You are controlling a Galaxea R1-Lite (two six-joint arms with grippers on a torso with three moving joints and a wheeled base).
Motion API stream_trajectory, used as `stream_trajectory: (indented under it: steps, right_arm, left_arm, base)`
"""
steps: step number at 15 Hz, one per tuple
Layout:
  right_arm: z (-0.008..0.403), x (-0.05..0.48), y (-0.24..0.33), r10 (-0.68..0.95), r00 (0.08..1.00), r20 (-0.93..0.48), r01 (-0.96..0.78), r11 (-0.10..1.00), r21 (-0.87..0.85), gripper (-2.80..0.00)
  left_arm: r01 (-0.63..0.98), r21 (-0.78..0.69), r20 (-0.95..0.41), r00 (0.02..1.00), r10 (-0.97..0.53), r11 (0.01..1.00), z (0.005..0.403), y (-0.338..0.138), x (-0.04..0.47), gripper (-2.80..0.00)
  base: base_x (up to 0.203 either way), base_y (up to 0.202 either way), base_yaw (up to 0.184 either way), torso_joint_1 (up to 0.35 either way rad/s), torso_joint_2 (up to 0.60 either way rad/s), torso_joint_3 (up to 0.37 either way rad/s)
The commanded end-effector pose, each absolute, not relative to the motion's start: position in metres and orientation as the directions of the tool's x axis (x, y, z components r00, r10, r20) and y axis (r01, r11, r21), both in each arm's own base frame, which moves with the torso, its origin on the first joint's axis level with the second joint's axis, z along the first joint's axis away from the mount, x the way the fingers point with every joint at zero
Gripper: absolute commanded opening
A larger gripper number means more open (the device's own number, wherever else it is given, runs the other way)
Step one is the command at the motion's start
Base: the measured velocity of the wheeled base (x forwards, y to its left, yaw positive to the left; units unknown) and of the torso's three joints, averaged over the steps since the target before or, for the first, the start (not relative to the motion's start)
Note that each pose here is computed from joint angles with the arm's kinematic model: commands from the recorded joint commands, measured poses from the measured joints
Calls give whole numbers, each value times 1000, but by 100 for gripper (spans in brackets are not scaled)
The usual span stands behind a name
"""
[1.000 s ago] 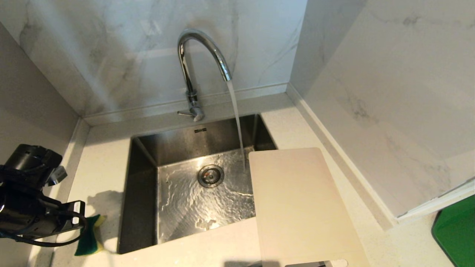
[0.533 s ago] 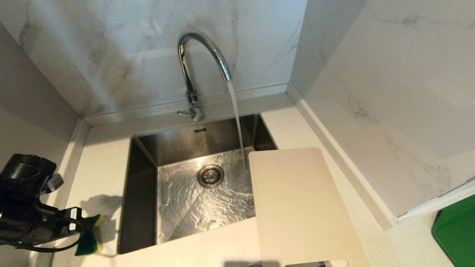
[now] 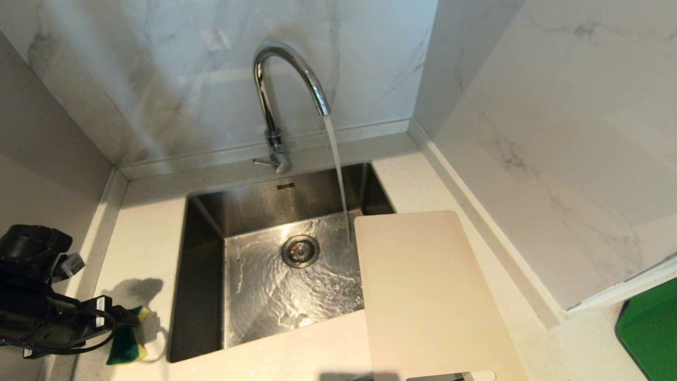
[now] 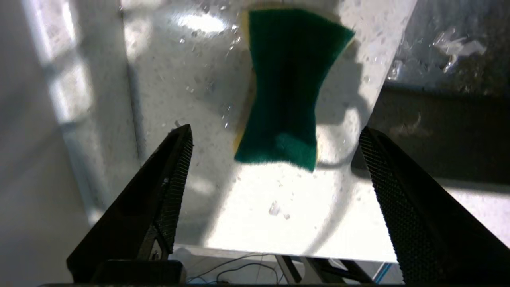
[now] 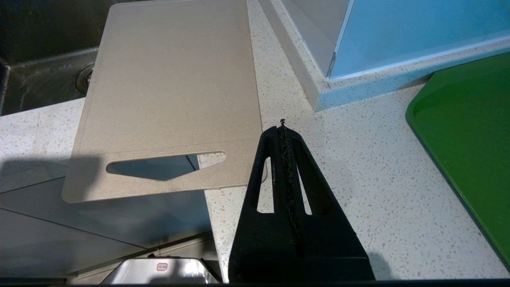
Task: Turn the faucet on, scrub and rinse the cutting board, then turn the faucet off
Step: Pick up the cleaning cloth
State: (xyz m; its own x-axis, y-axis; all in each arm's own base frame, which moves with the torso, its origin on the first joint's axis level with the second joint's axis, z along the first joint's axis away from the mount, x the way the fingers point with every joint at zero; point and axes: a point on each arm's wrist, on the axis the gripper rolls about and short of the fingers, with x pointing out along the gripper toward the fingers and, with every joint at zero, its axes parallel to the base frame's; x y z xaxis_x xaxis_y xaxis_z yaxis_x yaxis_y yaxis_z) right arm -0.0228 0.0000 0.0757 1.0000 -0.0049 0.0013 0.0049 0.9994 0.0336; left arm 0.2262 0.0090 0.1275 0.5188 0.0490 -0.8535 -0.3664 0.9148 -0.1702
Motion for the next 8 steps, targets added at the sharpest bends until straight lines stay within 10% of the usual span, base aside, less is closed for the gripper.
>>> stream_trajectory:
  steps: [1,8]
  right_arm:
    - [76,-23,0,-6,1000,2,6,999,34,-280]
    - [76,-23,0,-5,1000,2,5,999,34,-280]
  left_arm:
    - [-374,-166,-862,505,50,912,113,10,234,0]
    - [-380,-176,-854,518,52,908,101,14,251,0]
  base:
    - [0,0,0,0,0,0]
    - [0,0,0,0,0,0]
